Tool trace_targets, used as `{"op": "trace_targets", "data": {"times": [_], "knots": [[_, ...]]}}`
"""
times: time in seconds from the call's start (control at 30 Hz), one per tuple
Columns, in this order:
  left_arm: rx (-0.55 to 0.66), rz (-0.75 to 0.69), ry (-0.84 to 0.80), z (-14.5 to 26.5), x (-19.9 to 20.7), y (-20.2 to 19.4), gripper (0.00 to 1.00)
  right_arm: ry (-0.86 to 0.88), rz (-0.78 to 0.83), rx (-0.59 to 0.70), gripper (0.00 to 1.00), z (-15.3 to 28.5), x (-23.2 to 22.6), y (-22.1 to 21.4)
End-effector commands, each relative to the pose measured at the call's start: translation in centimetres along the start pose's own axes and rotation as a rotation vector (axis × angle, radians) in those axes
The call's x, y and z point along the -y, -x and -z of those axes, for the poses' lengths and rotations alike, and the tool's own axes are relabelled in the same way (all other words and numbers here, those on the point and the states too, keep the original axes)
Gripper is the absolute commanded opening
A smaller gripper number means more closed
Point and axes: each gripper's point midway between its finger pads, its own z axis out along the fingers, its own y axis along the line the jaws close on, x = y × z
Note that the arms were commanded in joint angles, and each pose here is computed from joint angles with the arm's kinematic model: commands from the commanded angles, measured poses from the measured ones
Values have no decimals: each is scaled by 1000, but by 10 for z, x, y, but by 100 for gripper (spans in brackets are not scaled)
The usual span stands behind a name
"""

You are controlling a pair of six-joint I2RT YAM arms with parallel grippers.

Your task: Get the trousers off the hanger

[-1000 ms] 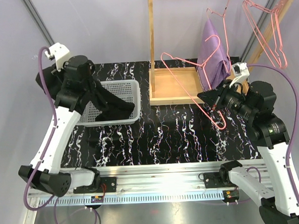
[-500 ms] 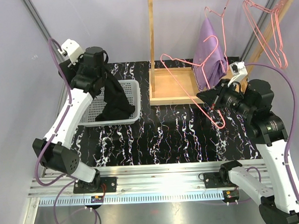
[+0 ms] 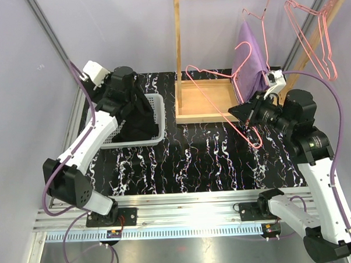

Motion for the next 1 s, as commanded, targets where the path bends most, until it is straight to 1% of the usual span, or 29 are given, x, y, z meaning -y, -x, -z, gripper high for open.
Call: {"op": "trace_targets", "data": {"times": [0.0,0.07,0.1,0.23,0.3,0.33,0.4,0.43,0.5,0.53,0.67,0.83,0.87,0.9,0.97], "knots": [[61,289,-11,14,7,29,0,59,35,42,0,-2,-12,12],[29,336,-44,16,9,19,0,63,33,43,0,-2,-13,12],[17,321,-49,15,5,7,0,65,34,43,0,-2,-13,12],[-22,331,-44,18,4,-10,0,61,33,43,0,0,-12,10],[-38,391,-52,21,2,-11,0,63,35,43,0,0,-12,9],[-48,394,-48,22,-4,-19,0,63,34,41,0,-1,-12,9],[-56,458,-51,27,-8,-17,0,66,34,39,0,-1,-12,8],[-66,456,-44,28,-16,-27,0,69,35,42,0,0,-13,8],[-73,506,-45,32,-23,-32,0,75,34,40,0,-1,-14,8],[-80,517,-44,32,-28,-42,0,77,34,40,0,-1,-14,8],[-79,548,-17,37,-48,-56,0,88,29,35,0,-1,-15,6],[-87,609,-6,50,-68,-65,0,89,21,29,0,-3,-14,3],[-73,626,-6,52,-72,-59,0,91,22,30,0,-3,-13,3],[-80,614,-10,57,-77,-66,0,94,18,29,0,-4,-14,3],[-82,633,-22,61,-82,-61,0,100,14,30,0,-4,-15,3]]}}
